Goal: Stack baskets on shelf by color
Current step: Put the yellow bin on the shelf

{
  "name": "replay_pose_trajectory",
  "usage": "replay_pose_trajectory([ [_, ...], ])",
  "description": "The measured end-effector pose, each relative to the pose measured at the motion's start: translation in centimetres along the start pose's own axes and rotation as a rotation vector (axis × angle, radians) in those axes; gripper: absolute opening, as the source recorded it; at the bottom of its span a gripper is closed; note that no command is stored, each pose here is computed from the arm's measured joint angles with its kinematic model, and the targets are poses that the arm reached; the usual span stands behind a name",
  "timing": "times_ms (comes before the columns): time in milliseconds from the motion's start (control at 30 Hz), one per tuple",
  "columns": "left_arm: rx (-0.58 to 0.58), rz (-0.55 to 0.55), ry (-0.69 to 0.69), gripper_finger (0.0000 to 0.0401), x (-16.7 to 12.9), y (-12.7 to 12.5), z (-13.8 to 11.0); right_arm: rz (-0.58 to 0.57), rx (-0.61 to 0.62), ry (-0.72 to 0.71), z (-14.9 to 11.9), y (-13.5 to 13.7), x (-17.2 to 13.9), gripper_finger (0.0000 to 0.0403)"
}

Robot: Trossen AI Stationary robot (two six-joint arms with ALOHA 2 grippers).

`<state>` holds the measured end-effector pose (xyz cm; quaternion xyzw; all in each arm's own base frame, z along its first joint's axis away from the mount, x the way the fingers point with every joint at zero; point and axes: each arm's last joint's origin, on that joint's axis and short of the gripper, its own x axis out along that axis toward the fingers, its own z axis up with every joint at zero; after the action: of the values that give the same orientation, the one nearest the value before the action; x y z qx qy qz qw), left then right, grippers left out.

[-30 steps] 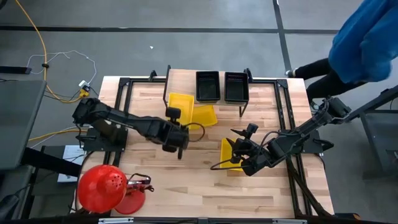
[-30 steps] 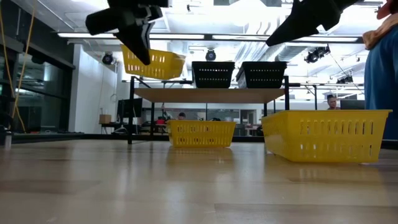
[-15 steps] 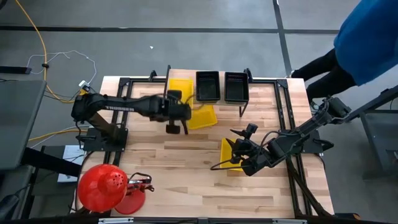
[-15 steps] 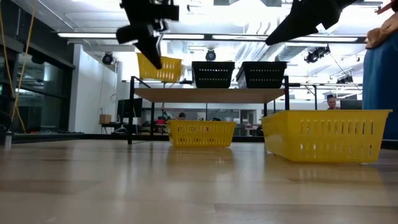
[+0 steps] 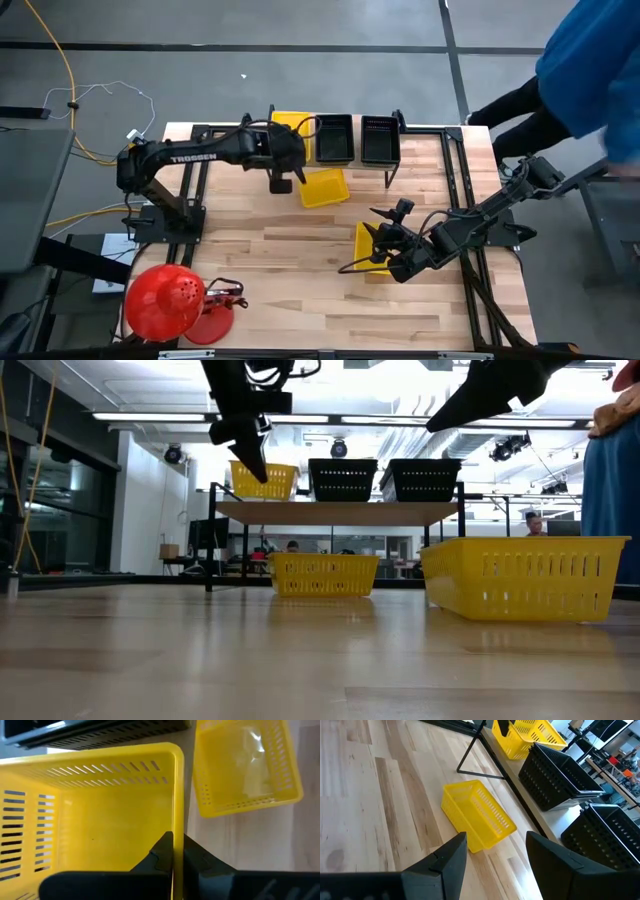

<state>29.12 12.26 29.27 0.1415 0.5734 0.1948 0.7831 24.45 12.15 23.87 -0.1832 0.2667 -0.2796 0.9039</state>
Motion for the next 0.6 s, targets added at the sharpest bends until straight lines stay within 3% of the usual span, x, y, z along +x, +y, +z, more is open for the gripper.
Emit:
replay_pose_trajectory([
  [233,-0.035,-0.098,-0.026,0.0000,0.6,1.2,-0.5,0.000,0.001,-0.001,0.0,0.0,0.0,0.0192],
  [600,-0.026,-0.104,-0.030,0.0001,0.6,1.3,-0.5,0.001,0.007,-0.004,0.1,0.0,0.0,0.0192],
])
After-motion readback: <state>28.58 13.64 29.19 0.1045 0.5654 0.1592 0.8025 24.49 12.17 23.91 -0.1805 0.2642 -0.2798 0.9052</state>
